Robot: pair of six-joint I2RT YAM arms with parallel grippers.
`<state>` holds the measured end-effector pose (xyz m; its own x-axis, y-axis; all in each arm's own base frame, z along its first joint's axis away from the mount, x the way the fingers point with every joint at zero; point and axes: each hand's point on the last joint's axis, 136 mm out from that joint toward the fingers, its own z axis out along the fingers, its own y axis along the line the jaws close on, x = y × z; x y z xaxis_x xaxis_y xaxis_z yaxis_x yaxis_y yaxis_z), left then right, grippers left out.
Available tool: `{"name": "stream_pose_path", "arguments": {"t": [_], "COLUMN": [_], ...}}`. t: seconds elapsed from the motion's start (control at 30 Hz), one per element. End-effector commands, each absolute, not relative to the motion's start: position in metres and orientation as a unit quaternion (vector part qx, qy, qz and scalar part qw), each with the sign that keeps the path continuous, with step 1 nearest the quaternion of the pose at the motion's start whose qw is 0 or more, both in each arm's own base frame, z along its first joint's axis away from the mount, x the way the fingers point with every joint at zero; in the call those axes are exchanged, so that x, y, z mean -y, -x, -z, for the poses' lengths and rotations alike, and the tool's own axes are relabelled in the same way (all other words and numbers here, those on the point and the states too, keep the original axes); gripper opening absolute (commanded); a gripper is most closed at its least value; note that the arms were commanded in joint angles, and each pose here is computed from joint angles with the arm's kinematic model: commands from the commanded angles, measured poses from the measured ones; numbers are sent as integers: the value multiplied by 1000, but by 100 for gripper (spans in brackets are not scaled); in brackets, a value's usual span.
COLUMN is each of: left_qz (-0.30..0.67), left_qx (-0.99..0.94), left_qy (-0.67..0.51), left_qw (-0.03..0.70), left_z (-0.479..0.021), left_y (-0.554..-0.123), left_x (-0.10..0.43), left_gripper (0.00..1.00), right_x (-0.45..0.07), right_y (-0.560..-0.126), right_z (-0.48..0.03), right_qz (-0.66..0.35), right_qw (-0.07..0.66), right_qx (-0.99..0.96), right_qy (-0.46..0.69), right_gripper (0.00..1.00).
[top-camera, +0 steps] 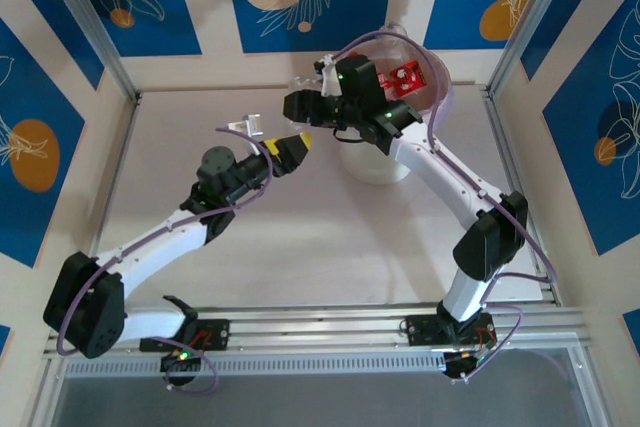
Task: Put the plastic bottles in the bin
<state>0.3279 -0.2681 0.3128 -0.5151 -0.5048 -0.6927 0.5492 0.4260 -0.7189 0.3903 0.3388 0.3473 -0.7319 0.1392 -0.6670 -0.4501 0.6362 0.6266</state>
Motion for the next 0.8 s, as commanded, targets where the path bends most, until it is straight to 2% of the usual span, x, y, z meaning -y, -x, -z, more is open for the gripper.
{"name": "stream_pose_path", "arguments": {"t": [0.0, 0.17, 0.33, 0.53, 0.77], "left_qz": [542, 473, 394, 372, 385], "left_qx": [-673, -731, -790, -808, -809], "left_qy": [-29, -20, -9, 7, -2], "left_qw": [503, 492, 470, 457, 444], "left_z": [-321, -292, -261, -246, -245], "left_y": [-316, -313, -312, -319, -322], "left_x": [265, 243, 216, 207, 217], "left_gripper": [100, 100, 100, 100, 100], "right_x": [-318, -272, -206, -144, -136], "right_y": [-400, -409, -417, -430, -453], "right_z": [-395, -435, -457, -458, -419], "right_qz": [-399, -320, -169, -81, -21], "right_qw": [417, 483, 523, 530, 485], "right_qx": [-809, -806, -825, -834, -853], "right_qy": [109, 121, 132, 127, 189], "right_gripper": [56, 53, 51, 50, 50]}}
